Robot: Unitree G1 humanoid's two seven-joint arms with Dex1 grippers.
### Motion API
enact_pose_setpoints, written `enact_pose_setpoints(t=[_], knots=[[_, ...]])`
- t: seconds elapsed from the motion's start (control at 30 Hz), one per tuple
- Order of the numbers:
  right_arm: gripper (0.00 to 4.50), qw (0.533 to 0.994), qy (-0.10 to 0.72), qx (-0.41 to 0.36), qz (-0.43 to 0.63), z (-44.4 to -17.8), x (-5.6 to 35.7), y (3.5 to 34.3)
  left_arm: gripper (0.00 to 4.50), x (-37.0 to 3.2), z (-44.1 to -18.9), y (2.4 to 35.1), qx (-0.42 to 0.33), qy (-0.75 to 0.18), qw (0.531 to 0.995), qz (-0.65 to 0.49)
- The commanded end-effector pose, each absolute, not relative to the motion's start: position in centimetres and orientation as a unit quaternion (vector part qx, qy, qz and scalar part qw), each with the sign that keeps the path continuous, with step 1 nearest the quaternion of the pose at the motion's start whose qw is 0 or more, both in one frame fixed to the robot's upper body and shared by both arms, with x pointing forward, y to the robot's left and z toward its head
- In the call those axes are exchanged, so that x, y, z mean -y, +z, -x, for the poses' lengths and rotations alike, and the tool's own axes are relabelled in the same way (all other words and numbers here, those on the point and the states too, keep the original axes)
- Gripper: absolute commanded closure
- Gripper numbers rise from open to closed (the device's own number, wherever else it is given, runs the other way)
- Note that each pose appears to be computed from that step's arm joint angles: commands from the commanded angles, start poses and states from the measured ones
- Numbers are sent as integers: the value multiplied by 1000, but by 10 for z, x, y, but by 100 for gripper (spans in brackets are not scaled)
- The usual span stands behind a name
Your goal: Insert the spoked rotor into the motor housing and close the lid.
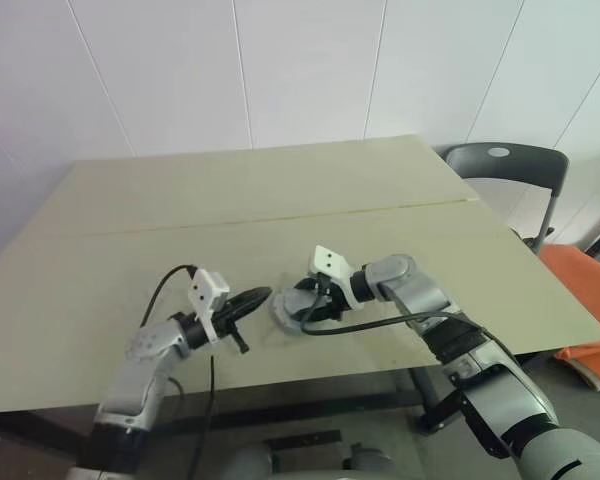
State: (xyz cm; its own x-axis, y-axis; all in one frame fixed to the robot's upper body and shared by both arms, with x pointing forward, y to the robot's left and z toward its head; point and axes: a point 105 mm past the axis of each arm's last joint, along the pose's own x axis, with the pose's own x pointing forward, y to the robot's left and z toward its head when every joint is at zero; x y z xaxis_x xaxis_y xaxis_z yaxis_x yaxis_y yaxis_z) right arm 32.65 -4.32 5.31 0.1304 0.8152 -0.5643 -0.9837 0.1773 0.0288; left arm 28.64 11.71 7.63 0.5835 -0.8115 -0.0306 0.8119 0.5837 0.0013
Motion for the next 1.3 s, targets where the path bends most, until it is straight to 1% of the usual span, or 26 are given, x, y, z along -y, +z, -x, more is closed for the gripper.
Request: enact_pose_setpoints(t=[0.03, 0.17, 0.3, 0.47, 0.57, 0.63, 0.67, 0.7, 0.73, 0.8, 1.07, 1.2, 1.3], knots=[[142, 719, 553, -363, 213, -317, 86, -5, 450, -106, -294, 73, -9, -482, 876, -9], [142, 718, 555, -362, 214, -316, 84, -5, 450, -92, -298, 49, -49, -510, 858, -11], [142, 721, 552, -360, 216, -317, 84, -4, 450, -86, -298, 14, -106, -524, 841, -81], [142, 719, 552, -362, 220, -317, 85, -3, 450, -91, -296, -6, -155, -533, 821, -133], [142, 722, 560, -357, 196, -318, 78, 5, 450, -94, -293, -9, -171, -540, 811, -143], [68, 716, 573, -355, 183, -316, 74, 12, 450, -97, -292, -11, -182, -545, 803, -157], [47, 712, 578, -354, 182, -314, 72, 14, 450, -99, -291, -12, -187, -546, 800, -161], [15, 710, 581, -354, 182, -314, 72, 15, 450, -100, -291, -12, -190, -547, 799, -163], [2, 710, 582, -354, 178, -314, 70, 17, 450, -102, -290, -12, -193, -548, 797, -166], [2, 718, 580, -352, 157, -317, 65, 22, 450, -105, -290, -12, -198, -551, 793, -171], [2, 711, 598, -365, 66, -318, 62, 49, 450, -111, -294, -7, -203, -555, 787, -177], [2, 693, 618, -371, -4, -314, 74, 67, 450, -109, -291, -6, -208, -568, 777, -171], [2, 700, 609, -371, -36, -318, 86, 75, 450, -108, -290, -5, -208, -576, 773, -166]])
